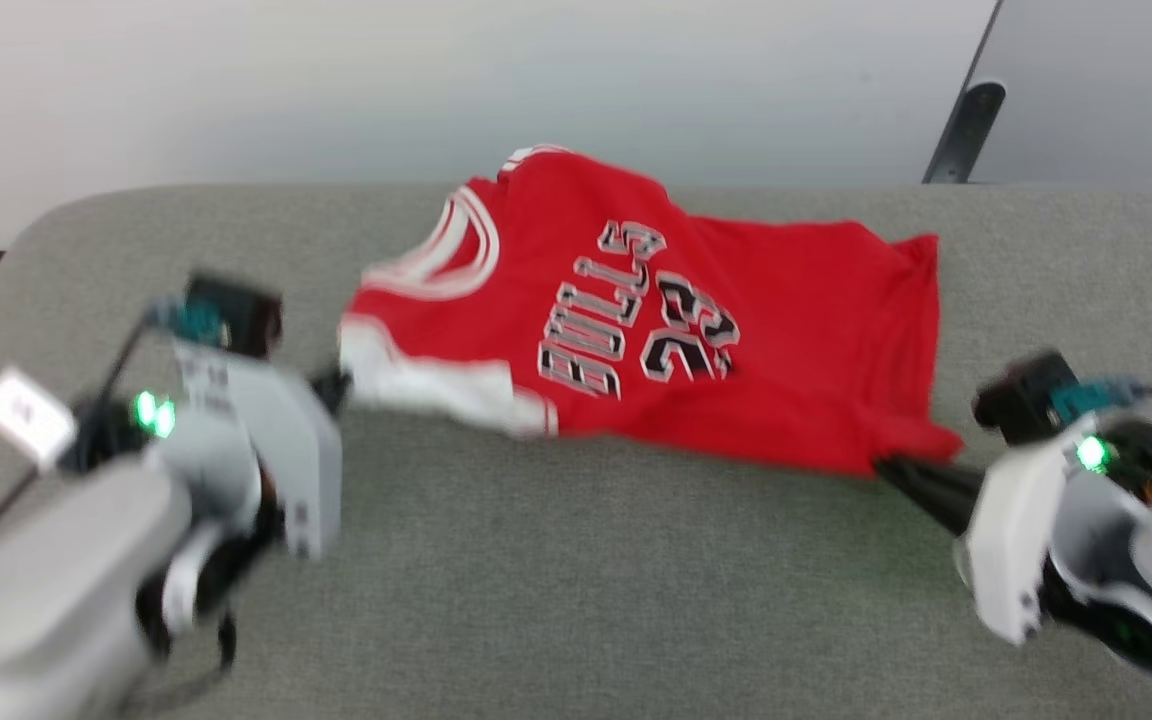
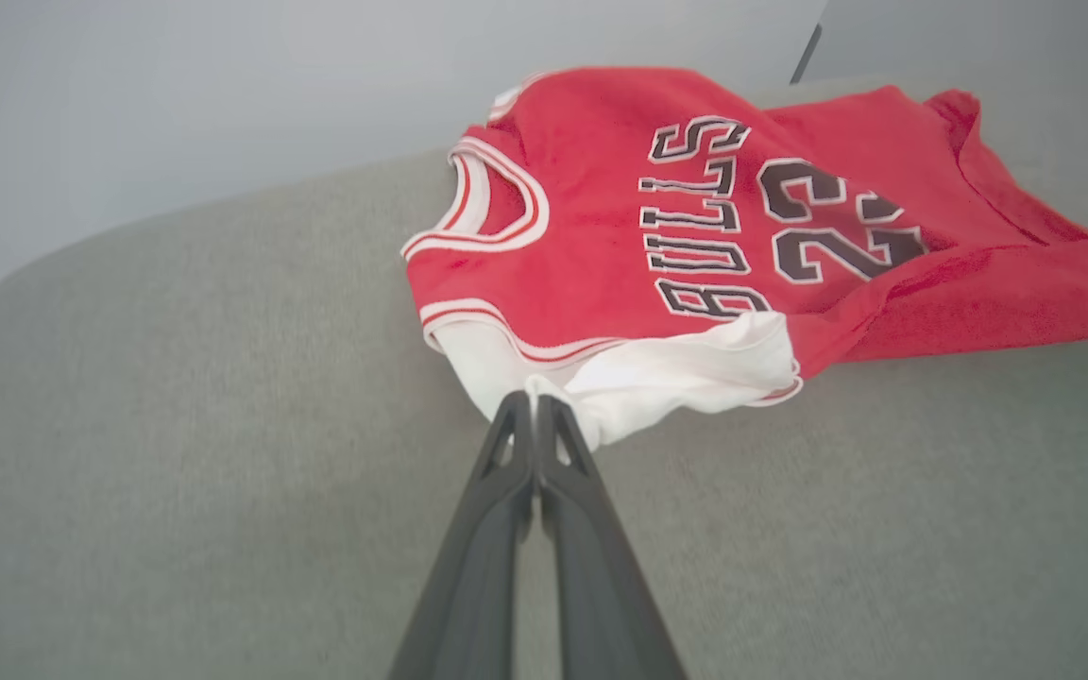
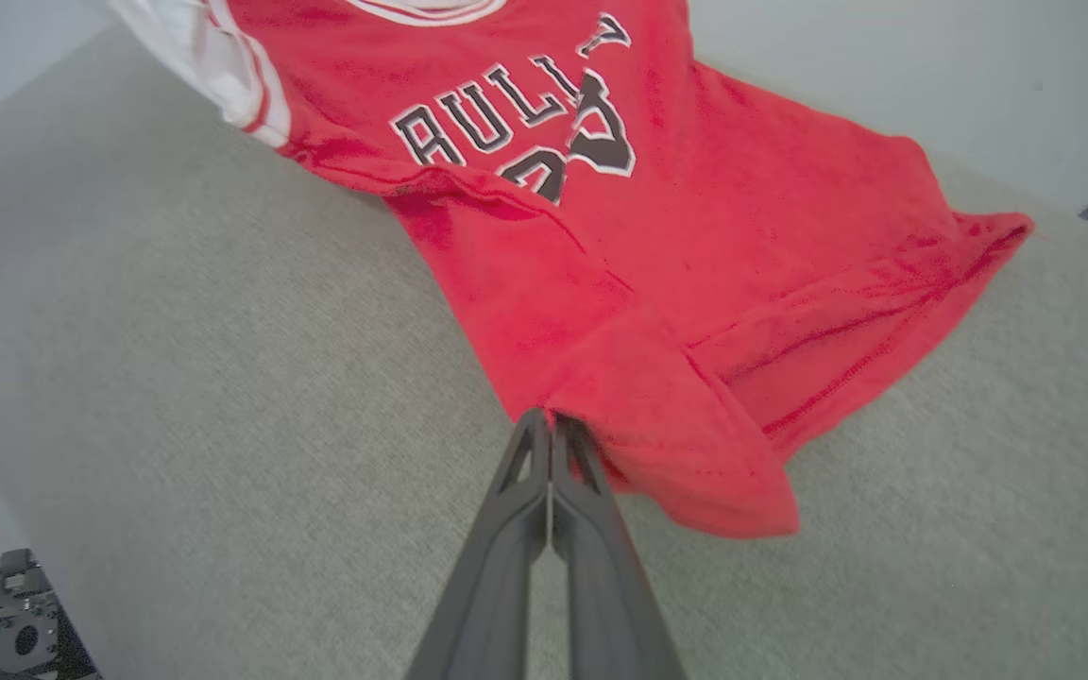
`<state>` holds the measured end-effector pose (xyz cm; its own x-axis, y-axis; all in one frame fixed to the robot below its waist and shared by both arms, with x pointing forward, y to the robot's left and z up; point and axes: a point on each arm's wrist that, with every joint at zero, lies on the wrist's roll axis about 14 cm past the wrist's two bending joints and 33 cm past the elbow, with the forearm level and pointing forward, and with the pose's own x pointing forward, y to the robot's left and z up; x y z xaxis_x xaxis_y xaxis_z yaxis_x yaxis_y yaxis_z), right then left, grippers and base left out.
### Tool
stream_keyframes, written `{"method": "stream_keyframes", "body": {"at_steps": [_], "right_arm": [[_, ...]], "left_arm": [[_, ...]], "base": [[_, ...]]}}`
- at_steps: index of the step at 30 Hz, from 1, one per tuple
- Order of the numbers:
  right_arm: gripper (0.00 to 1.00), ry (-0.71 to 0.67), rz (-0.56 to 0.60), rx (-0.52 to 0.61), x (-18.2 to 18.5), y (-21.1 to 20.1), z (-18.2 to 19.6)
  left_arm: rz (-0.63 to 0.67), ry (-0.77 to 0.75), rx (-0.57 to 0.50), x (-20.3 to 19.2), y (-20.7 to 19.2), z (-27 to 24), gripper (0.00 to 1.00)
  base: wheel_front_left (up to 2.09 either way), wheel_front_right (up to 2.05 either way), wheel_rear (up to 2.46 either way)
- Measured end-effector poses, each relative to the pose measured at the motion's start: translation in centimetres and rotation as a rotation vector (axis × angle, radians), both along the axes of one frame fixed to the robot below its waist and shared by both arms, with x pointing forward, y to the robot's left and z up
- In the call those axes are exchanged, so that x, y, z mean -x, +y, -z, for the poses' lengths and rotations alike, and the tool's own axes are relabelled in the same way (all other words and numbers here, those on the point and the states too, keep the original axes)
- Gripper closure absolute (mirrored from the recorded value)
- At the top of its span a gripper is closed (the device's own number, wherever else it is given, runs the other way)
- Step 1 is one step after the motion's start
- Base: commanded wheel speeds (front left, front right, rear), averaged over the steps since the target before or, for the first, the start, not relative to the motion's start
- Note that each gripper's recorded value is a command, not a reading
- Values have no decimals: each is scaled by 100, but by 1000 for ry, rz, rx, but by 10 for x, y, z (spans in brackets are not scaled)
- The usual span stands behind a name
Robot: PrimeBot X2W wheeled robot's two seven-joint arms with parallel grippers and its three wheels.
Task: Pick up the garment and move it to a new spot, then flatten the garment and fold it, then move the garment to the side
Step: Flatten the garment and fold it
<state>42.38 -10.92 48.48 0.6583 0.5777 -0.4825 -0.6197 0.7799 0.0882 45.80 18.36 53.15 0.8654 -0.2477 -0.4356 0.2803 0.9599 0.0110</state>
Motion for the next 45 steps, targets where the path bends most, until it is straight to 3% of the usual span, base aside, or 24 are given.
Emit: {"method": "stream_keyframes", "body": {"at_steps": [13,23,26,35,45], "right_arm": [[100,213,-9,30,70,-35,33],[100,341,64,52,105,-68,49],[100,295,118,24,91,-75,40],[100,192,195,82,53,-86,18],[100,176,224,132,10,-74,14]], "left_arm": [[-54,364,74,133,-14,57,100],[-93,587,110,195,-27,75,100],[-79,520,86,183,-25,64,100],[-11,257,-89,102,-4,17,100],[88,192,-141,19,-21,16,100]], "base": [[0,0,0],[0,0,0],[0,0,0],[0,0,0],[0,0,0]]}}
